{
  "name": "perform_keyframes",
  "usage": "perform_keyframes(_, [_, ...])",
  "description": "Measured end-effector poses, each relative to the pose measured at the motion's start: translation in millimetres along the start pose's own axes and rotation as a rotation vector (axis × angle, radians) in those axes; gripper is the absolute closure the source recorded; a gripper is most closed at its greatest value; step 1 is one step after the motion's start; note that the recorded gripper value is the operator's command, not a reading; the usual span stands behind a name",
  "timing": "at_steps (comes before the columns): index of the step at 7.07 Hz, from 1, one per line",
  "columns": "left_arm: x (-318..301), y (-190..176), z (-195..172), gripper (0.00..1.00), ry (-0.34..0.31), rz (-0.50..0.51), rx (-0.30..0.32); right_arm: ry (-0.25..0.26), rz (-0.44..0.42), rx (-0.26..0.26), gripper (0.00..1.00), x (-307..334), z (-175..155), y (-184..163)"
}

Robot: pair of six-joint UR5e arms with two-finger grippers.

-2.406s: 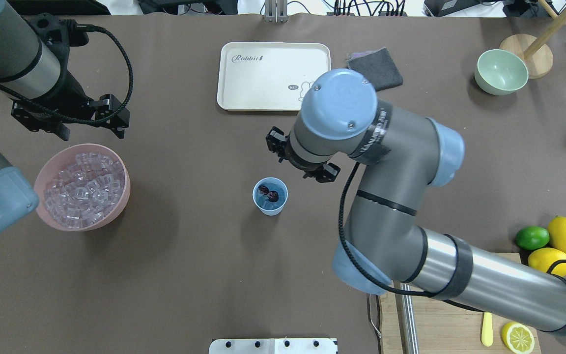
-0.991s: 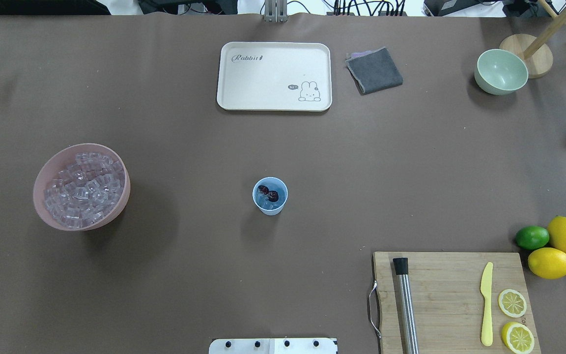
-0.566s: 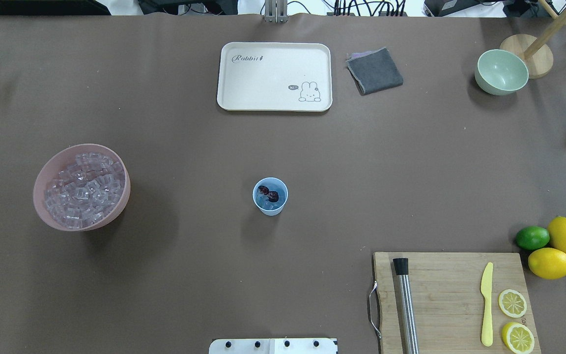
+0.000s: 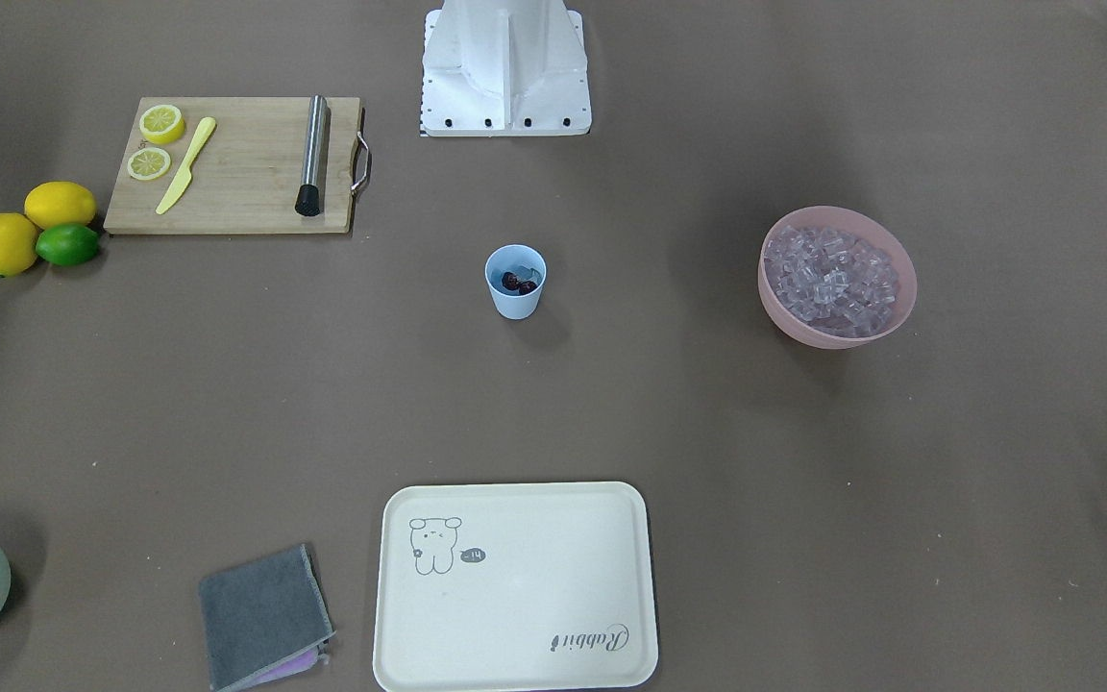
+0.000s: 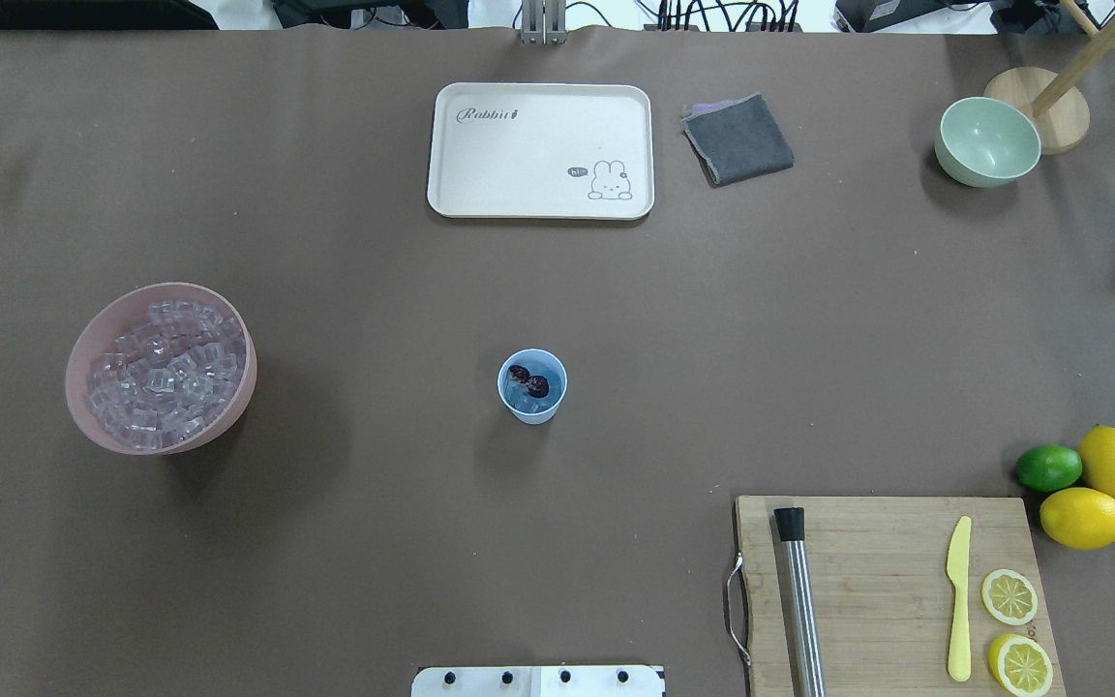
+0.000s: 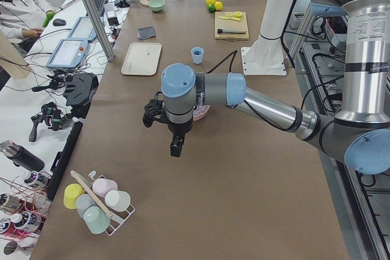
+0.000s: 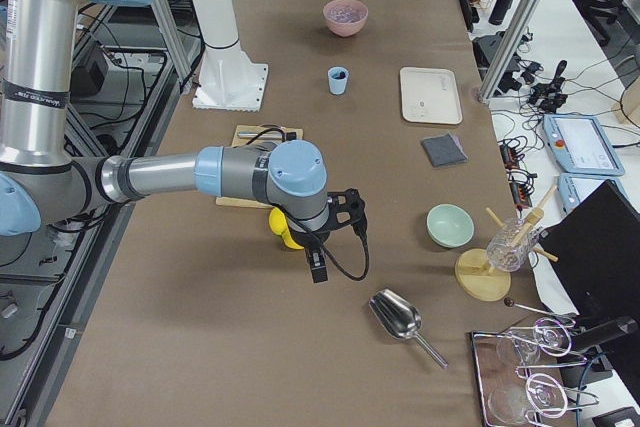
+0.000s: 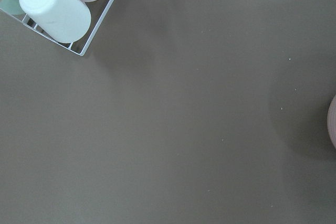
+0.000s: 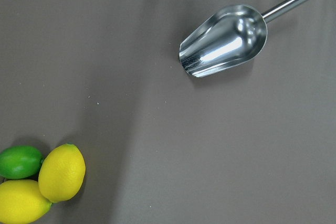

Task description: Put ice and cherries in cup

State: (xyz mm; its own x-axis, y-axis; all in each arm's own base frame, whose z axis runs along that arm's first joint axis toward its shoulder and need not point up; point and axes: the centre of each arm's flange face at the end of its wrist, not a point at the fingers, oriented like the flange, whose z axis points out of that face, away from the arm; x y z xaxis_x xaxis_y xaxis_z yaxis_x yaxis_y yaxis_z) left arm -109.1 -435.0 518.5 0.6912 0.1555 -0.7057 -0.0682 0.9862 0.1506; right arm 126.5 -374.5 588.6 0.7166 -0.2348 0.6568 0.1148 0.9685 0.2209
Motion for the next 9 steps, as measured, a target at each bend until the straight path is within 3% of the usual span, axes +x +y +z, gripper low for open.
perform_keyframes(9, [4.4,-1.1,-3.0,0.02,-0.002,0.001,0.006,-0.016,0.029,-0.051,0.0,14.2,25.5,11.7])
